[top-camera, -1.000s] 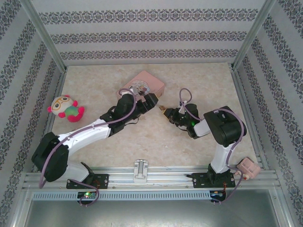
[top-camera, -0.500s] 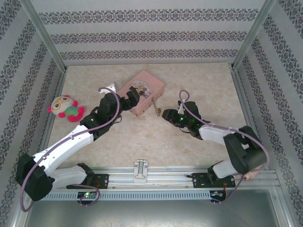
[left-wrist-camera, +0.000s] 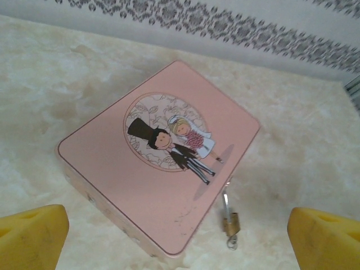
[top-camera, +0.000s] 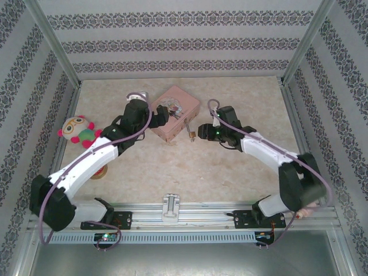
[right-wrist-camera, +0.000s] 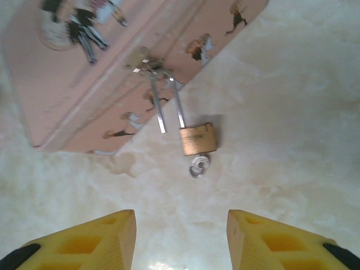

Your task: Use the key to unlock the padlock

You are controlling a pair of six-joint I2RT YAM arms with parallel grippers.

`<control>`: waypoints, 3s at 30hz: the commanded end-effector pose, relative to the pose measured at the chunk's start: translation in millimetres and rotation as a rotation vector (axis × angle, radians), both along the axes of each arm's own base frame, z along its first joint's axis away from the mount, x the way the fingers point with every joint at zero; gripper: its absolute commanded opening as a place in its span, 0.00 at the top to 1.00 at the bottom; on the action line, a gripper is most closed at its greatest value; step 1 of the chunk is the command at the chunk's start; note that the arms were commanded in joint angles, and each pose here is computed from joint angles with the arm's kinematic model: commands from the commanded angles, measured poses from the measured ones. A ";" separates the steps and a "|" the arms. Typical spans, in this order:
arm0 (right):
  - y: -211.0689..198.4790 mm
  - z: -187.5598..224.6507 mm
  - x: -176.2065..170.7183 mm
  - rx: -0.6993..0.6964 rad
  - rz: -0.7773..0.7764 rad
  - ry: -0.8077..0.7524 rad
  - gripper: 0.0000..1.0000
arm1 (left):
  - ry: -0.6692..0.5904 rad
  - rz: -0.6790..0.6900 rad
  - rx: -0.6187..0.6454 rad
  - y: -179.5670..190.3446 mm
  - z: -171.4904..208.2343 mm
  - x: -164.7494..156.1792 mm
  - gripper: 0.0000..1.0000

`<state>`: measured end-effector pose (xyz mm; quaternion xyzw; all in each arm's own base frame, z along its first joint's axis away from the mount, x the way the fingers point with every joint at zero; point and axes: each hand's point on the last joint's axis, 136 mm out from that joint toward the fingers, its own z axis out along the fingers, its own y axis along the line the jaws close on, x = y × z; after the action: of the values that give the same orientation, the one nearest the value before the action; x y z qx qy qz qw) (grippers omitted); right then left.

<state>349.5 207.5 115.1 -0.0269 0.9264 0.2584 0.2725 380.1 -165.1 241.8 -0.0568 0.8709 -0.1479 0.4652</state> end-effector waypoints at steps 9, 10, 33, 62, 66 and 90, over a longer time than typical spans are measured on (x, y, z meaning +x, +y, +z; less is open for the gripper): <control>20.2 -51.2 23.6 -0.223 0.156 0.061 0.41 | 0.220 0.028 0.122 10.8 -72.7 29.3 0.01; 21.5 -55.3 24.9 -0.246 0.164 0.065 0.40 | 0.231 0.037 0.125 12.4 -77.4 31.8 0.01; 40.8 -96.7 51.6 -0.411 0.242 0.072 0.39 | 0.362 0.075 0.127 22.7 -127.1 42.3 0.01; 41.1 -104.5 -9.6 -0.343 0.226 0.106 1.00 | 0.269 0.064 0.118 29.2 -85.5 16.1 0.01; 39.7 -103.3 -23.1 -0.320 0.208 0.108 1.00 | 0.222 0.049 0.185 21.9 -76.3 9.2 0.01; 70.5 -88.0 -28.8 0.055 0.024 0.163 1.00 | 0.218 -0.015 0.329 -8.3 -124.2 -6.8 0.01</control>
<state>327.8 251.7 24.2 -0.0231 0.9510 0.2191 0.2172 372.4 -165.5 122.9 0.0002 0.9296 0.0064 0.3685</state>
